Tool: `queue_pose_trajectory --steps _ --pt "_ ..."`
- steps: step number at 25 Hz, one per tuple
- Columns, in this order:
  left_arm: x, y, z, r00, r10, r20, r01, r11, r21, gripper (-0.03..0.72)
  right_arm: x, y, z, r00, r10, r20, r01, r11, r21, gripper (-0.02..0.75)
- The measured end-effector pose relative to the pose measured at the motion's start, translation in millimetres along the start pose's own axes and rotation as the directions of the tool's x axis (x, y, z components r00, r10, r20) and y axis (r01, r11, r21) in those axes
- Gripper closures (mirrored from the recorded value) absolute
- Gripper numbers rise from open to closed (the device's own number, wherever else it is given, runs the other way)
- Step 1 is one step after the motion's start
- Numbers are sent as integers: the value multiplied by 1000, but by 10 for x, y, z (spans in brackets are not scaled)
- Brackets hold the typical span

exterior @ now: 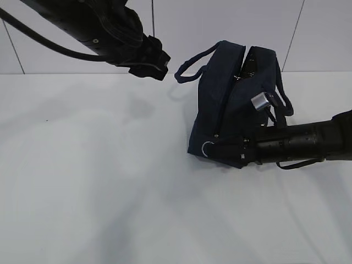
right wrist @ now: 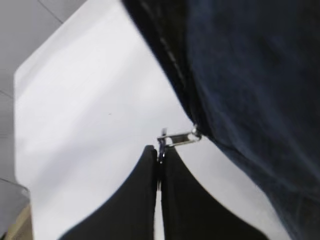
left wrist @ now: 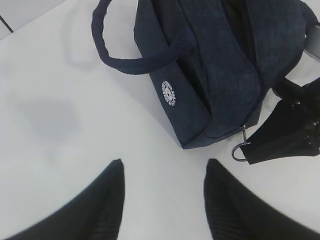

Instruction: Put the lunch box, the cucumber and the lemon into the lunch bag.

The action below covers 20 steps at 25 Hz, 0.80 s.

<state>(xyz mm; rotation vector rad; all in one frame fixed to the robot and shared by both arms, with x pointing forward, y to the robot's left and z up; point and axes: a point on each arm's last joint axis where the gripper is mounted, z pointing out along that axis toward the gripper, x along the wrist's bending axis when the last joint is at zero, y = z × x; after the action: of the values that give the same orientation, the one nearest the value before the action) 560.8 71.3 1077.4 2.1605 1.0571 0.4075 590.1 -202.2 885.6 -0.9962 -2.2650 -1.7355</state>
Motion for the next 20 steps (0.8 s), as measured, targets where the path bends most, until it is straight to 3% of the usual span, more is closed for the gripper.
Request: queue_pose_trajectory --steps 9,20 --pt "0 0 0 1000 0 0 0 1000 0 317 59 8 -12 998 32 -45 -31 999 21 737" --pt "-1 -2 0 1000 -2 1 2 1000 3 317 395 434 -232 995 -91 -50 91 996 4 737"
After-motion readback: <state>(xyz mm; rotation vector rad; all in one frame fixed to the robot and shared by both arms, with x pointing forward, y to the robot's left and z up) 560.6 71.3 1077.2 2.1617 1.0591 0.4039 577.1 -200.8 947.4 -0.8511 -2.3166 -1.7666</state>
